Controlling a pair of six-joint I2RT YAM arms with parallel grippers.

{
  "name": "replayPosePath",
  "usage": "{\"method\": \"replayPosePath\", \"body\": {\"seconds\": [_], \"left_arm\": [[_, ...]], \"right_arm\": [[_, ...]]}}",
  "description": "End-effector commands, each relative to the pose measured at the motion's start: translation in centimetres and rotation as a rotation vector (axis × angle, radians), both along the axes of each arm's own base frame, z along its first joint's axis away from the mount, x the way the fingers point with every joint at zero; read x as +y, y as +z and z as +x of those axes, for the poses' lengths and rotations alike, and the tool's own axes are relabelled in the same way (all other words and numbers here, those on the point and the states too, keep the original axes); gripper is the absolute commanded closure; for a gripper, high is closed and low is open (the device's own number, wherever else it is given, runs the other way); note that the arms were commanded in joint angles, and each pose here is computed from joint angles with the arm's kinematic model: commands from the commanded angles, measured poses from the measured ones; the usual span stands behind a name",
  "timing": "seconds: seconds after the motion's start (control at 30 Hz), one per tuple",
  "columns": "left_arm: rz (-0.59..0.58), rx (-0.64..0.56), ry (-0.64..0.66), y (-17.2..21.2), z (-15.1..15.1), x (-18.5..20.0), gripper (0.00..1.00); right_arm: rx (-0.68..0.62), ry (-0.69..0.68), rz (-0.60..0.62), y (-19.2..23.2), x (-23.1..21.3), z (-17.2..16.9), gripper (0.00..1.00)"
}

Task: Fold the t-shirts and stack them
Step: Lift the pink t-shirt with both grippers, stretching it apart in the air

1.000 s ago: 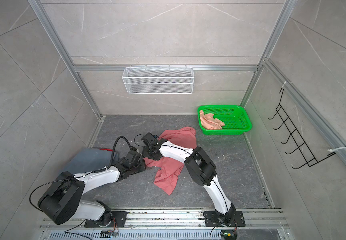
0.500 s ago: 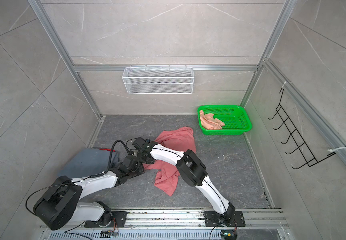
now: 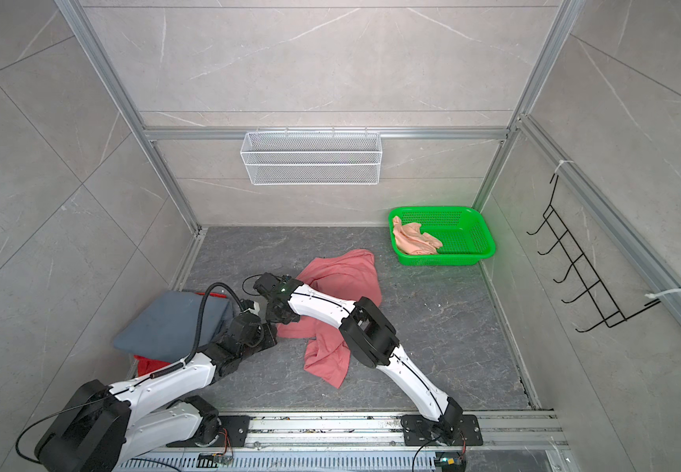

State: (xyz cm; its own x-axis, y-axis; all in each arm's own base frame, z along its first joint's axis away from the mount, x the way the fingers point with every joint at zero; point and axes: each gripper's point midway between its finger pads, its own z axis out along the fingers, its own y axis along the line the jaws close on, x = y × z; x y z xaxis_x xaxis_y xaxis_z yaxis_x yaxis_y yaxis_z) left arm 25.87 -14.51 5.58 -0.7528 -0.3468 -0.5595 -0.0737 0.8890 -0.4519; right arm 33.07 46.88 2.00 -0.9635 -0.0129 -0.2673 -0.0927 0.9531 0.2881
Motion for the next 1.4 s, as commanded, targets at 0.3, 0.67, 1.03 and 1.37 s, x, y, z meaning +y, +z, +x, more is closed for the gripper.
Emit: {"method": "replayPosePath", "body": {"seconds": [0.3, 0.67, 1.03, 1.37], "left_arm": [[-0.146, -0.171, -0.104, 7.6, -4.2, 0.6, 0.33], [-0.162, -0.132, -0.118, 9.2, -5.4, 0.7, 0.25], [-0.092, 0.134, -0.451, 5.4, -4.2, -8.8, 0.24], [-0.007, 0.21, -0.588, 1.2, -4.9, -16.4, 0.23]], "right_arm": [[-0.22, -0.007, 0.151, 13.0, -2.1, 5.5, 1.0], [-0.517, -0.089, 0.272, 29.3, -14.2, 5.2, 1.0], [-0.793, -0.324, -0.006, 38.4, -33.3, 1.0, 1.0], [-0.826, -0.39, -0.094, 38.7, -37.8, -1.5, 1.0]]}}
